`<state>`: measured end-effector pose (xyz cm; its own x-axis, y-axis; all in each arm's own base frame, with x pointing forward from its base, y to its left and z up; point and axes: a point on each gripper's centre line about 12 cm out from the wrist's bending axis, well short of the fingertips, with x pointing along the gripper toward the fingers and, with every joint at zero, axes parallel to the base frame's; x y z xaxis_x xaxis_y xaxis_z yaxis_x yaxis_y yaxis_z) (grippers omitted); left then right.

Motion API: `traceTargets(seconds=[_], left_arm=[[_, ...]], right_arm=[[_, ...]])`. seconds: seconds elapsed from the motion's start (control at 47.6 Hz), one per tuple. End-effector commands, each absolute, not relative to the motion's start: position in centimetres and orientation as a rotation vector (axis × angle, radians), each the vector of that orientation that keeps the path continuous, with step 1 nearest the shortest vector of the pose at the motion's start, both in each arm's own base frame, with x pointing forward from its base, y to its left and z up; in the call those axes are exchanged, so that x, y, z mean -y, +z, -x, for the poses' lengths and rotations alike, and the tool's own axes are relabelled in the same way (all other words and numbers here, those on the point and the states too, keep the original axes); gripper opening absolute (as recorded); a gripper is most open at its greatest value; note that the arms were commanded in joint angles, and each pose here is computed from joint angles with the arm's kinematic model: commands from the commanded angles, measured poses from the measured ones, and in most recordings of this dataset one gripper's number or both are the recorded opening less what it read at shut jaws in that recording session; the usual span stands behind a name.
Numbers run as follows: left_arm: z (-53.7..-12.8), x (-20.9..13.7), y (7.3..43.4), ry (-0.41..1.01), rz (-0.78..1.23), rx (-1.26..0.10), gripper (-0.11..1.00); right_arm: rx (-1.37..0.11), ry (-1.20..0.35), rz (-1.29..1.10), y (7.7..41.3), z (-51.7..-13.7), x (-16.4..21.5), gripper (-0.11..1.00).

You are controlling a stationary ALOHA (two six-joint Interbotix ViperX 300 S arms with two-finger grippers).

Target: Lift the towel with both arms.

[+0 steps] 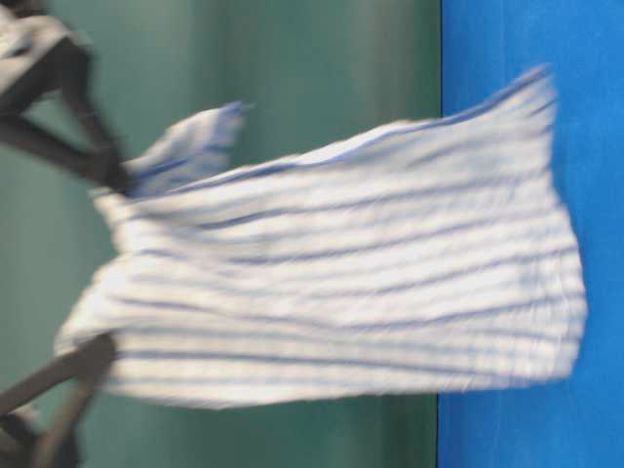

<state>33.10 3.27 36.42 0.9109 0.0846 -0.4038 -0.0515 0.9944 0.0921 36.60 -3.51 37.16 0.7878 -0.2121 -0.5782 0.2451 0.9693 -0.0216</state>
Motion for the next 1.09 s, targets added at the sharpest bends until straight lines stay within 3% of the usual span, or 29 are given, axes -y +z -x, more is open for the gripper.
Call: traceTargets(seconds=[0.0, 0.315, 0.945, 0.987, 1.071], left_arm=[[-31.7, -3.1, 40.5, 0.074, -0.088, -0.323, 0.01], [-29.7, -2.8, 45.1, 0.074, -0.091, -0.252, 0.01], [-29.3, -1.6, 45.5, 0.038, -0.096, -0.242, 0.02], [-29.1, -1.6, 45.4, 0.036, -0.098, -0.245, 0.02], [-28.7, -1.6, 45.2, 0.035, -0.099, -0.249, 0.03]], right_arm=[[-0.536, -0.246, -0.043, 41.3, -36.2, 3.5, 0.03], [-0.456, -0.22, 0.005, 46.5, -35.8, 2.7, 0.03], [-0.483, -0.208, 0.013, 46.2, -35.8, 2.1, 0.04], [-0.485, -0.208, 0.011, 46.2, -35.8, 2.1, 0.09], [-0.487, -0.209, 0.012, 46.0, -35.8, 2.1, 0.35]])
